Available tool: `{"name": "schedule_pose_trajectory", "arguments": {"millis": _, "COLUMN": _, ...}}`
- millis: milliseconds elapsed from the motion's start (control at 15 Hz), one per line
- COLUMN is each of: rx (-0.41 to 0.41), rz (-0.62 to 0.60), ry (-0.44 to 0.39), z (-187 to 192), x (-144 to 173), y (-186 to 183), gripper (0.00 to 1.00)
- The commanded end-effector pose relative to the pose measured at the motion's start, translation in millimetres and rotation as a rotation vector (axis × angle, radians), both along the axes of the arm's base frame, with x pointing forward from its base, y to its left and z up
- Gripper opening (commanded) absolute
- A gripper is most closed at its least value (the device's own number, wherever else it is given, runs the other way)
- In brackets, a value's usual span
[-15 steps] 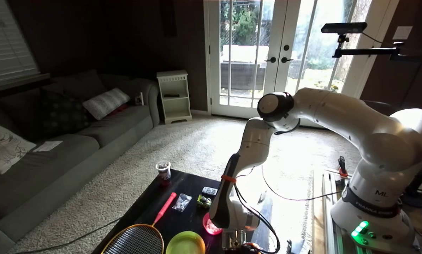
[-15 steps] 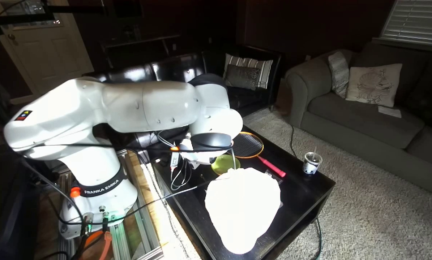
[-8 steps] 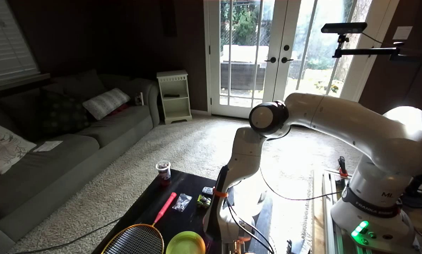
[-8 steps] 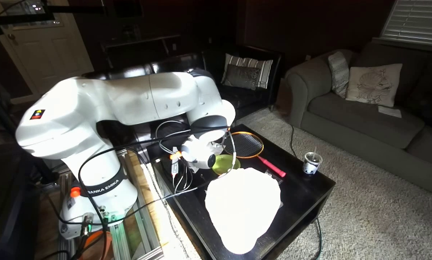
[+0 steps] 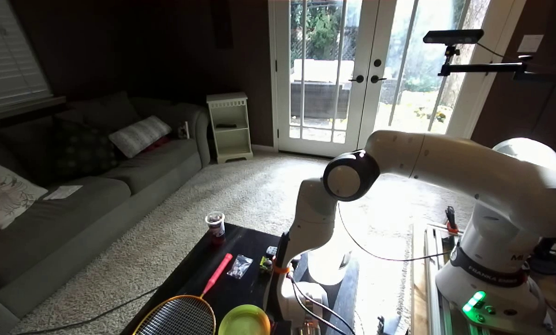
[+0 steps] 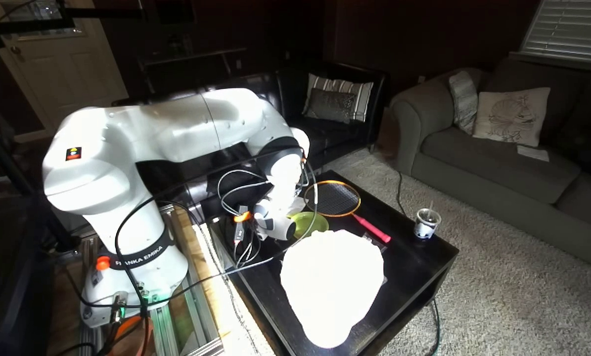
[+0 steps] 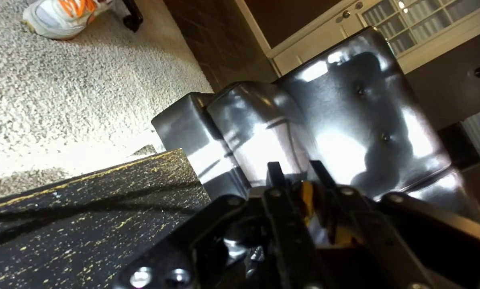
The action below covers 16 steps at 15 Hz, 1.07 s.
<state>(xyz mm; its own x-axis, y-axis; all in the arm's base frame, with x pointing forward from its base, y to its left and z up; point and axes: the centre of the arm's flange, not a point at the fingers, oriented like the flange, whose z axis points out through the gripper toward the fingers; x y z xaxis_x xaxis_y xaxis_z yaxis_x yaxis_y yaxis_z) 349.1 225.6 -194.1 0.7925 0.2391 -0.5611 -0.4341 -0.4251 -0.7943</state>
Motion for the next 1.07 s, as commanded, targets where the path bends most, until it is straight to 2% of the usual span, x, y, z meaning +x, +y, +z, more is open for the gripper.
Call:
{"name": "schedule_pose_trajectory", "arguments": {"millis": 0, "rx": -0.007, "rz": -0.003, "ry": 0.023, "z": -47.5, "x": 9.0, "y": 5.1, "gripper": 0.05}}
{"name": "schedule_pose_trajectory", "arguments": {"millis": 67, "rx": -0.005, "rz": -0.002, "ry": 0.019, "z": -6.9, "x": 1.4, "y": -5.1, "gripper": 0.05}}
{"name": "schedule_pose_trajectory", "arguments": {"millis": 133, "rx": -0.014, "rz": 0.005, "ry": 0.017, "z": -9.0, "x": 1.6, "y": -6.3, "gripper": 0.20}}
{"name": "schedule_pose_trajectory", "arguments": {"millis": 333, "rx": -0.011, "rz": 0.002, "ry": 0.017, "z": -8.5, "x": 2.2, "y": -6.0, "gripper": 0.20}}
{"name": "schedule_pose_trajectory", "arguments": {"millis": 400, "rx": -0.011, "rz": 0.001, "ry": 0.017, "z": -8.4, "x": 2.4, "y": -6.3, "gripper": 0.05}}
{"name": "schedule_pose_trajectory", "arguments": {"millis": 600, "rx": -0.043, "rz": -0.013, "ry": 0.042, "z": -24.7, "x": 1.8, "y": -12.9, "gripper": 0.05}}
{"name": "schedule_pose_trajectory", "arguments": {"millis": 1000, "rx": -0.054, "rz": 0.001, "ry": 0.100, "z": -51.0, "x": -1.3, "y": -23.3, "gripper": 0.05}}
